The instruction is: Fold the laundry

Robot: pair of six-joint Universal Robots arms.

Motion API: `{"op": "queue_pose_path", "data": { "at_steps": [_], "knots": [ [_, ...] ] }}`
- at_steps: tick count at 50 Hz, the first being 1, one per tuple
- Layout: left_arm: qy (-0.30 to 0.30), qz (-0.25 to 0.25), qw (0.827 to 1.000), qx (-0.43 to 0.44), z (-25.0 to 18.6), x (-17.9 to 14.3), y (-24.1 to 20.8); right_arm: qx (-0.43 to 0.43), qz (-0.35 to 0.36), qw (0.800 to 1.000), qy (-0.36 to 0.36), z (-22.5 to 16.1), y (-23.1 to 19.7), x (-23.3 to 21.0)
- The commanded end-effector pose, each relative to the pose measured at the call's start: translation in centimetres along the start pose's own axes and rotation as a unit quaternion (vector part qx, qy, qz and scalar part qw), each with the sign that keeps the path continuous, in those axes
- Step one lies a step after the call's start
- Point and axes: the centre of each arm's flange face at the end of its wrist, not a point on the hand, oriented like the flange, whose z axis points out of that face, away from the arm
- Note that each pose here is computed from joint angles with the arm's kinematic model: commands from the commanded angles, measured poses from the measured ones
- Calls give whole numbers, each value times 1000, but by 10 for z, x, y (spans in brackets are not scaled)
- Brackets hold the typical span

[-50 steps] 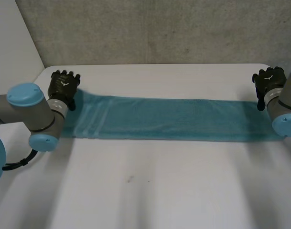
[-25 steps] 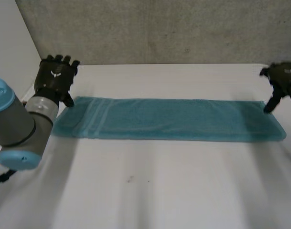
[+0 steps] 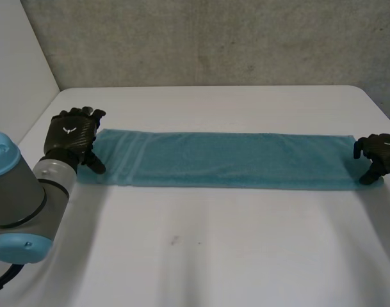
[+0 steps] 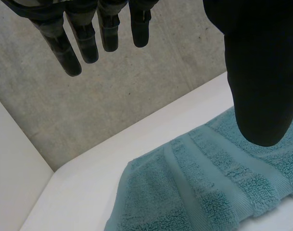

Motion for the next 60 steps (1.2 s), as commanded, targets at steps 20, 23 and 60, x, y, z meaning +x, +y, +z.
{"op": "queue_pose_path", "data": {
  "at_steps": [20,23,60],
  "knots": [
    [1,1,1000,-1,0,1,3,-24,-28,999,9,11,18,9],
    [1,1,1000,-1,0,1,3,-29,-27,999,7,14,22,9],
    [1,1,1000,2,-4,2,0,10,-66,984,164,10,-51,76]
  ]
}}
